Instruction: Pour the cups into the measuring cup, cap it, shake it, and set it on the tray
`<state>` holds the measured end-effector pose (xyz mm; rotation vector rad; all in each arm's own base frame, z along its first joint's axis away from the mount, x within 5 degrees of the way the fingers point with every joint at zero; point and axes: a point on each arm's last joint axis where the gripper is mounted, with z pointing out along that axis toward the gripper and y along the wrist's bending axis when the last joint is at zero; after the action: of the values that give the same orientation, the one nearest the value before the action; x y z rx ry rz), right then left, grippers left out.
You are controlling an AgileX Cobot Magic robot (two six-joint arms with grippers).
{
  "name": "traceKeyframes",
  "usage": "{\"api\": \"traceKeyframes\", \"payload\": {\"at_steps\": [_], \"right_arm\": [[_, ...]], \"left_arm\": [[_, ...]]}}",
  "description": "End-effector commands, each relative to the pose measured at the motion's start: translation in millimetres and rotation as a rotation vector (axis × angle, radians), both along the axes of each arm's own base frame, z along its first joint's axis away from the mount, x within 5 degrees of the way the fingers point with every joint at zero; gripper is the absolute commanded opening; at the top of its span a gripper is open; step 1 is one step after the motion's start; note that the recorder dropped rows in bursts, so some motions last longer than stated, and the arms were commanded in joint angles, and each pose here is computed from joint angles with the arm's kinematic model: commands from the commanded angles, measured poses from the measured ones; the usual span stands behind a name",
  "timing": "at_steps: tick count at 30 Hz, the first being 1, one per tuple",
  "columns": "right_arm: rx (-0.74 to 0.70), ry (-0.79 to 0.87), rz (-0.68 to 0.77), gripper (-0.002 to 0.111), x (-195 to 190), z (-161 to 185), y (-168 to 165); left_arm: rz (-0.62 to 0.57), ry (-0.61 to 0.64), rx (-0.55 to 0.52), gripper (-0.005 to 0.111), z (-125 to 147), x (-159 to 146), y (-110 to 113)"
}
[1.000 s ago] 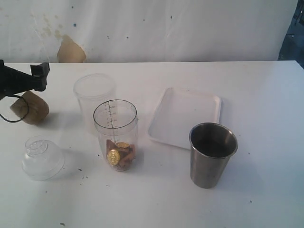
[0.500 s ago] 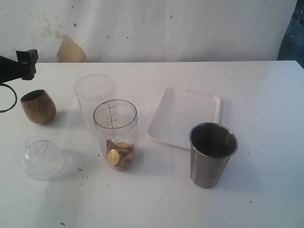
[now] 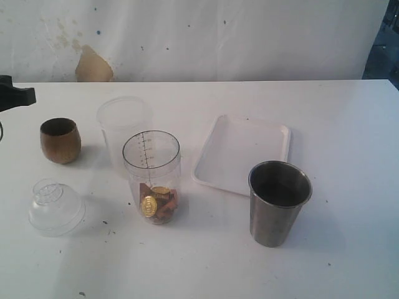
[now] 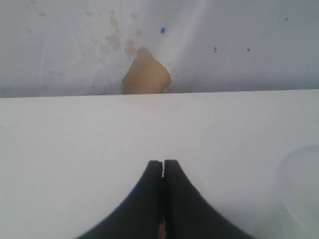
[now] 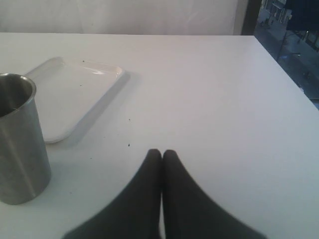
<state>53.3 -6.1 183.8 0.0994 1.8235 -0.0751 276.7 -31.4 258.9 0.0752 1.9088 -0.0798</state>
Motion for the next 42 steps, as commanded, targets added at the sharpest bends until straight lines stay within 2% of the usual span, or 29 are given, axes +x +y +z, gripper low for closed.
{"api": "traceKeyframes", "payload": {"at_steps": [1,5,11,14,18,22,26,31,42], "right_arm": [[0.0,0.001,-0.005,0.0,0,-1,0],[0.0,0.001,-0.005,0.0,0,-1,0],[0.0,0.001,-0.005,0.0,0,-1,0],[0.0,0.001,-0.005,0.0,0,-1,0],[0.0,0.001,-0.005,0.0,0,-1,0],[0.0,0.001,-0.005,0.0,0,-1,0],[0.0,0.001,-0.005,0.0,0,-1,0],[0.0,0.001,-0.005,0.0,0,-1,0],[0.0,0.001,-0.005,0.0,0,-1,0]], "left_arm": [[-0.029,0.069,-0.008,0.0,10,-18,-5],[-0.052,0.17,-0.038,0.0,20,-39,-10],[-0.077,0.008,-0.054,0.0,67,-90,-3],[-0.087,-0.049,-0.055,0.0,82,-119,1],[-0.086,-0.198,-0.084,0.0,83,-159,8],[-0.085,-0.335,-0.142,0.0,74,-194,15],[-0.093,-0.404,-0.194,0.0,70,-222,18],[-0.096,-0.493,-0.206,0.0,75,-237,21],[-0.096,-0.503,-0.206,0.0,75,-239,22]]}}
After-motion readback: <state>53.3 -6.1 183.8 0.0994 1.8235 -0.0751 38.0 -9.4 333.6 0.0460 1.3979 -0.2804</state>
